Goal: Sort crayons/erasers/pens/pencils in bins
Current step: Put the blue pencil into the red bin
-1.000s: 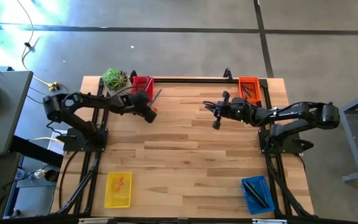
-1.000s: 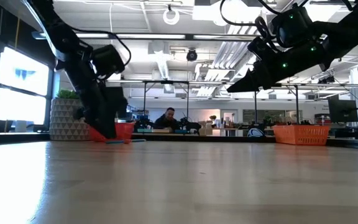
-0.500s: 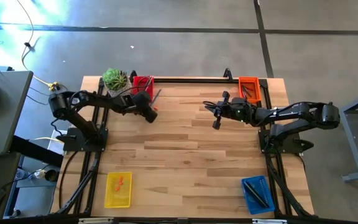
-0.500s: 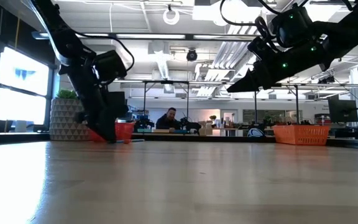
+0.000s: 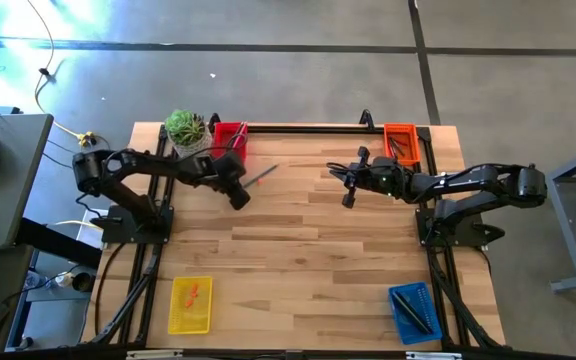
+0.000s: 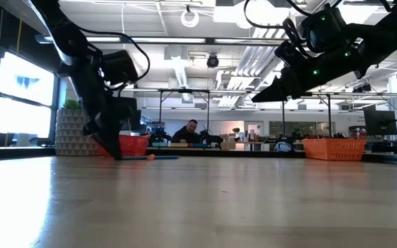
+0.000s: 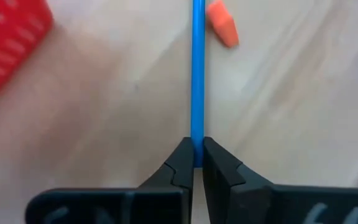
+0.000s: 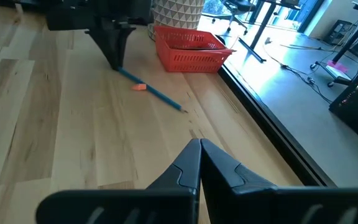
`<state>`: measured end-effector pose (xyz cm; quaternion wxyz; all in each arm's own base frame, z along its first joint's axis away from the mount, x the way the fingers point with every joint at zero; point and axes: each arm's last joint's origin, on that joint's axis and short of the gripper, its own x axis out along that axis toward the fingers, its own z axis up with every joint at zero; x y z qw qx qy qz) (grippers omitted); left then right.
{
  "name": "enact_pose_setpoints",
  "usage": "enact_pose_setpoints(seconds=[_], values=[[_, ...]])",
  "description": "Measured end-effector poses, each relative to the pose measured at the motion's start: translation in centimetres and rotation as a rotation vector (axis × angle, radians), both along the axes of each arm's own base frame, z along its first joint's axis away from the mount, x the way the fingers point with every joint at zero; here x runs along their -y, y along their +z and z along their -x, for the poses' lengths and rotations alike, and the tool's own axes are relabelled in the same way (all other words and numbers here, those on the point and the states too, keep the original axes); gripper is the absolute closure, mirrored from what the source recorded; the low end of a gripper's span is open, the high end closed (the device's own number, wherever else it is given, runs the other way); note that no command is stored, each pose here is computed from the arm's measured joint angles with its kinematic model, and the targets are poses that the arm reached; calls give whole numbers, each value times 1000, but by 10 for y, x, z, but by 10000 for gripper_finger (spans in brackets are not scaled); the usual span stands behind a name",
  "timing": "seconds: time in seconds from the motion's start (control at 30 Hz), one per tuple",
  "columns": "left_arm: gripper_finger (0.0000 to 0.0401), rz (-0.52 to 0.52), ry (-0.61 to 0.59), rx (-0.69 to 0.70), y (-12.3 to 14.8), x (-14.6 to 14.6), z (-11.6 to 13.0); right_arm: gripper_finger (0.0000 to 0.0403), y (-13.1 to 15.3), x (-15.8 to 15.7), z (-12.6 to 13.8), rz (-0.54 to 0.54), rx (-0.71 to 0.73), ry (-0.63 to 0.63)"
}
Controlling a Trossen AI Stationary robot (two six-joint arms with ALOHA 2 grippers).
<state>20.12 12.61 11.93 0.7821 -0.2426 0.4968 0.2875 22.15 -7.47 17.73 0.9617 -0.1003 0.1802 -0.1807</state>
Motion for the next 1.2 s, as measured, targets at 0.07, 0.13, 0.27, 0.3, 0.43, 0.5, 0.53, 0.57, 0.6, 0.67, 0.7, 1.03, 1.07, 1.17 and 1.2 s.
enact_pose_setpoints(seconds=[0.07, 0.13, 0.27, 0.3, 0.43, 0.5, 0.53, 0.57, 0.6, 0.67, 0.7, 1.03, 1.07, 1.17, 1.2], values=[[399, 5, 5, 10, 5, 2, 3, 403, 0, 0, 0, 0, 0, 0], [400, 11, 24, 23, 10, 4, 5, 403, 0, 0, 0, -2, 1, -1], [400, -23, 57, 68, 22, 4, 7, 403, 0, 0, 0, -1, 0, 0], [400, -28, 69, 71, 24, 4, 8, 403, 0, 0, 0, -1, 1, 0], [399, -70, 106, 112, 34, 4, 9, 403, 0, 0, 0, -1, 0, 0], [399, -115, 144, 123, 39, 3, 10, 403, 0, 0, 0, -1, 0, 0], [399, -144, 175, 126, 42, 2, 11, 403, 0, 0, 0, -1, 0, 0], [398, -178, 205, 128, 44, 2, 12, 403, 0, 0, 0, -1, 0, 0], [398, -217, 237, 133, 47, 0, 12, 403, 0, 0, 0, -1, 0, 0], [399, -278, 291, 137, 50, -3, 12, 403, 0, 0, 0, -1, 0, 0], [399, -294, 305, 137, 51, -5, 13, 403, 0, 0, 0, -1, 0, 1], [401, -231, 29, 157, 47, -2, 6, 403, 0, 0, 0, -1, 0, 2], [401, -222, 24, 136, 45, -2, 6, 403, 0, 0, 0, -1, 0, 2], [400, -203, 49, 43, 32, -1, 9, 403, 0, 0, 0, -2, 0, 2], [399, -209, 69, 14, 27, -1, 11, 403, 0, 0, 0, -3, 1, 2]])
